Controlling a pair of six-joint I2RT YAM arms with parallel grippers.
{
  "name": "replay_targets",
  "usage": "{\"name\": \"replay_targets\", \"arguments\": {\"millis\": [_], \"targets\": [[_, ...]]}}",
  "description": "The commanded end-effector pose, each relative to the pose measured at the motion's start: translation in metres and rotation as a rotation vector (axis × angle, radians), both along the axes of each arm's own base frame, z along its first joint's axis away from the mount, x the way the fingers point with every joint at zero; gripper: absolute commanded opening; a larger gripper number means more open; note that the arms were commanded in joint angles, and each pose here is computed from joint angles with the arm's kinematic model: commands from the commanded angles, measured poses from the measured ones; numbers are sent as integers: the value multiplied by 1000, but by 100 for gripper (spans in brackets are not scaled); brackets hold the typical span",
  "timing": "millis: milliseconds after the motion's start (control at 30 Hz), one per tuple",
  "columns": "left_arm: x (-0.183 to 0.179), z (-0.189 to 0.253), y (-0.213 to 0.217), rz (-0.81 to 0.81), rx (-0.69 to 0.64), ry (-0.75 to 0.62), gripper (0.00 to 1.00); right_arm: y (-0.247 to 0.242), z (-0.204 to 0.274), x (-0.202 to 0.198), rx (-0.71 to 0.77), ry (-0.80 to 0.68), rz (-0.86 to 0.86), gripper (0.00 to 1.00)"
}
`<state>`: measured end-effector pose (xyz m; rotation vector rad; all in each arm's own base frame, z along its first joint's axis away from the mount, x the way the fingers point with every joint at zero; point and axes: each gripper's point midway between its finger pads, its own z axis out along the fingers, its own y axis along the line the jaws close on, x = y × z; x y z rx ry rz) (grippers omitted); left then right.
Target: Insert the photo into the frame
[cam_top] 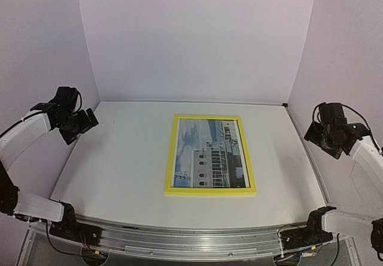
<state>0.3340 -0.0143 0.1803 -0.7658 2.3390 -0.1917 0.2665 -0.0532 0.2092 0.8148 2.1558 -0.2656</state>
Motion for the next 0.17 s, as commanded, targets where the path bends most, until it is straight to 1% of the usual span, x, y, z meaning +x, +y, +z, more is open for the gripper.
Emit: {"name": "replay_targets", "arguments": {"millis": [0, 67, 133], "targets": [[-3, 18, 4, 9, 10, -76, 100, -23, 17, -16, -63, -104, -131, 98], [-4, 21, 4, 8, 6, -95, 100, -23, 19, -20, -54, -125, -138, 98], [-4, 24, 3, 4, 4, -111, 100, -20, 18, -18, -49, -115, -110, 98]]}}
